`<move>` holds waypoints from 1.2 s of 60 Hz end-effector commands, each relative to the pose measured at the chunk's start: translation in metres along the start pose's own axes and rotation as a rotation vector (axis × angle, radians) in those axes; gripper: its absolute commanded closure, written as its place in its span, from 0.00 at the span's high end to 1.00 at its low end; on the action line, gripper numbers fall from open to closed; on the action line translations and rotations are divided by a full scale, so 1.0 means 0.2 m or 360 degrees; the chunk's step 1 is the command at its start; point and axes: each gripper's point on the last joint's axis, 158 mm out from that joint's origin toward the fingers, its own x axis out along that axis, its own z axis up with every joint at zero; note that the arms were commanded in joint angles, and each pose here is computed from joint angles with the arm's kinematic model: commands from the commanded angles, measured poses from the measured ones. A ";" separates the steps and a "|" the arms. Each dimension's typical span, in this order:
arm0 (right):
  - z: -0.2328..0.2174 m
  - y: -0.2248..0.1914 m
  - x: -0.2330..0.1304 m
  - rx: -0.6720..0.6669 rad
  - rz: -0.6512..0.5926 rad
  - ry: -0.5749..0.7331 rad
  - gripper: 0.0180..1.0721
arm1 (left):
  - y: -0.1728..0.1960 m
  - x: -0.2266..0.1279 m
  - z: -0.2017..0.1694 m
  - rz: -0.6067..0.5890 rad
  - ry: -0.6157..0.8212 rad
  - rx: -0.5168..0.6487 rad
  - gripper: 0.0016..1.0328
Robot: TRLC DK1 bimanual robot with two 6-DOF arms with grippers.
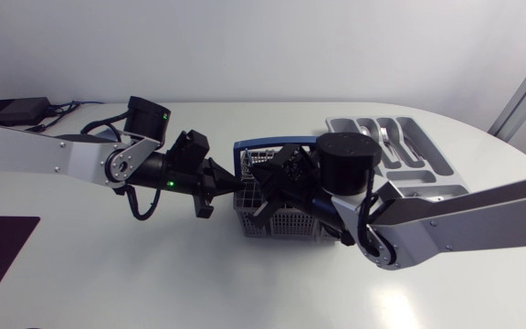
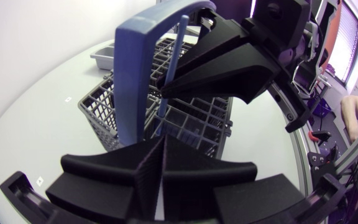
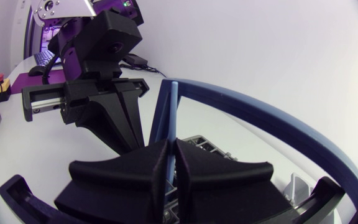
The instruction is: Unload the cutlery basket into the drawer organizer.
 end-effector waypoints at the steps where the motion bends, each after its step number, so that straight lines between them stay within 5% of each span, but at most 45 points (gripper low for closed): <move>1: 0.11 0.01 -0.04 -0.0090 0.0009 -0.0105 0.09 | 0.01 0.07 -0.17 0.0004 0.0138 -0.0146 0.20; 29: 0.15 0.00 -0.06 -0.0097 -0.0005 -0.0131 0.14 | 0.01 0.07 -0.16 0.0006 0.0135 -0.0142 0.20; 49: 0.04 -0.03 -0.08 -0.0070 -0.0018 -0.0048 0.82 | 0.01 0.05 -0.14 0.0022 0.0122 -0.0138 0.20; 72: 0.01 -0.07 -0.33 -0.0033 -0.0052 -0.0032 0.91 | 0.02 0.02 -0.13 0.0043 0.0109 -0.0142 0.20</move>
